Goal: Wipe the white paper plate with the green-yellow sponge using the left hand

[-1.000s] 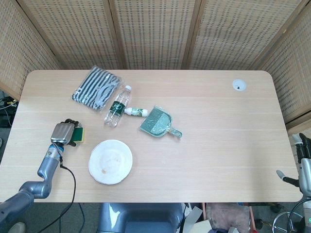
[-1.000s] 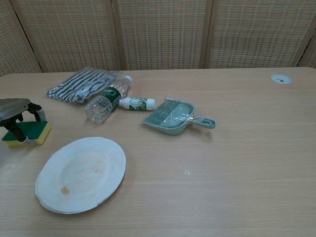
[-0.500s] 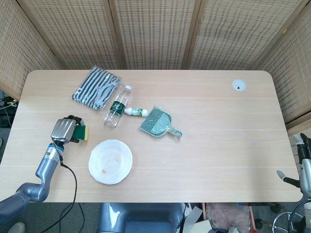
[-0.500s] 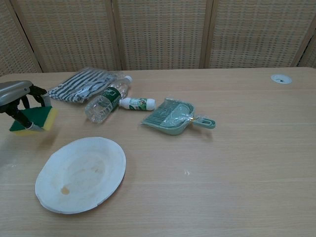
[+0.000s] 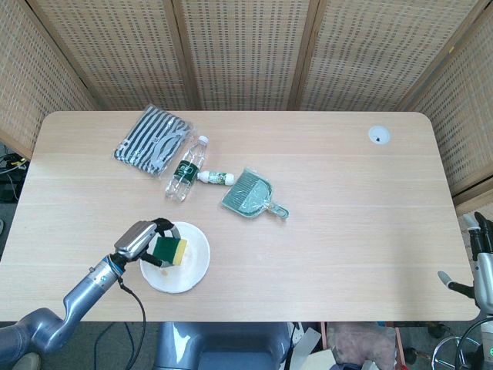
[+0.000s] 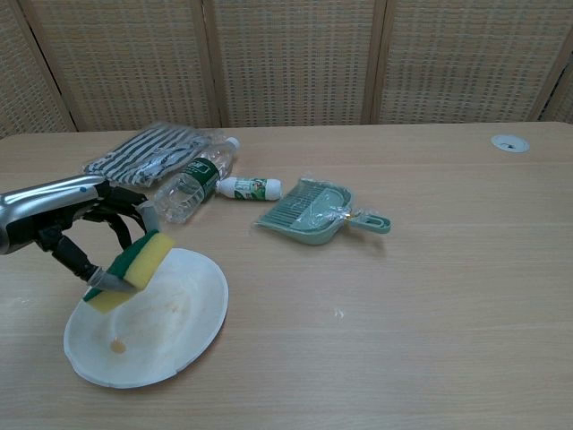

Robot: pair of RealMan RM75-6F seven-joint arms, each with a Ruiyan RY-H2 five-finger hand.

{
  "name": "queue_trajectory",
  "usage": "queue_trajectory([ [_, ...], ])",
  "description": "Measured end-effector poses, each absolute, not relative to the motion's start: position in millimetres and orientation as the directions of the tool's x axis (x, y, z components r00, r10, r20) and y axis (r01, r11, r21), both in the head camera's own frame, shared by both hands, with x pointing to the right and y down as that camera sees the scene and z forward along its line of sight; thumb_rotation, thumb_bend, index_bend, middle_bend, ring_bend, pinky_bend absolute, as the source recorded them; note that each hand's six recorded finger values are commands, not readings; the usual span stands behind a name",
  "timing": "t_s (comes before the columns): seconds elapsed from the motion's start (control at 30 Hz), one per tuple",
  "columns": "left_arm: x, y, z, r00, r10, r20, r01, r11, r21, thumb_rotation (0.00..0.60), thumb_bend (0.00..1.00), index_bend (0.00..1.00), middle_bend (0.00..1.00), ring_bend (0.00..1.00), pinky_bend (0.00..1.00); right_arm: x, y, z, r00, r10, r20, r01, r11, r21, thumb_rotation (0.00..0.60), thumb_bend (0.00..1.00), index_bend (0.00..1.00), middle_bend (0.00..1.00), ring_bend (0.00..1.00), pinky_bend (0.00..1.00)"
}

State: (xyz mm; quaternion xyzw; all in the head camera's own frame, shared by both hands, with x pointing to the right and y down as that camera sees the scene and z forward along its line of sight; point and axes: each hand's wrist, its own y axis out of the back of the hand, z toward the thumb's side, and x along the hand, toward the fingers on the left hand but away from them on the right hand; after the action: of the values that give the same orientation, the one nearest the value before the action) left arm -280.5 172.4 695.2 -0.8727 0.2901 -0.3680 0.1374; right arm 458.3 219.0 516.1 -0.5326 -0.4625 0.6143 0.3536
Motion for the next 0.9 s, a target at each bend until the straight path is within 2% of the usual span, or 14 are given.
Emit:
queue_trajectory([
  [0.13,-278,192,693,0.608,-0.552,0.571,-0.389,-0.834,-0.392,0.6,0.03,0.61,0.46,0.28,0.39,458,219,516,-0.183,0.927,-0.328,0.058,-0.322,-0.945,0.6,0.0,0.0,0.0,0.0,0.0],
  [0.3,-280,199,702,0.613,-0.535,0.581,-0.373,-0.845,-0.383,0.6,0.03,0.62,0.46,0.28,0.38,458,219,516,-0.181,0.927,-0.327,0.059,-0.322,-0.945,0.6,0.0,0.0,0.0,0.0,0.0],
  [0.57,-284,200,715,0.597,-0.578,0.557,-0.417,-0.816,-0.4,0.6,0.03,0.63,0.47,0.29,0.37,459,219,515,-0.185,0.927,-0.326,0.066,-0.319,-0.945,0.6,0.0,0.0,0.0,0.0,0.0],
  [0.9,-289,207,734,0.571,-0.585,0.575,-0.439,-0.81,-0.388,0.6,0.03,0.64,0.48,0.29,0.36,457,219,516,-0.18,0.927,-0.33,0.065,-0.324,-0.944,0.6,0.0,0.0,0.0,0.0,0.0],
])
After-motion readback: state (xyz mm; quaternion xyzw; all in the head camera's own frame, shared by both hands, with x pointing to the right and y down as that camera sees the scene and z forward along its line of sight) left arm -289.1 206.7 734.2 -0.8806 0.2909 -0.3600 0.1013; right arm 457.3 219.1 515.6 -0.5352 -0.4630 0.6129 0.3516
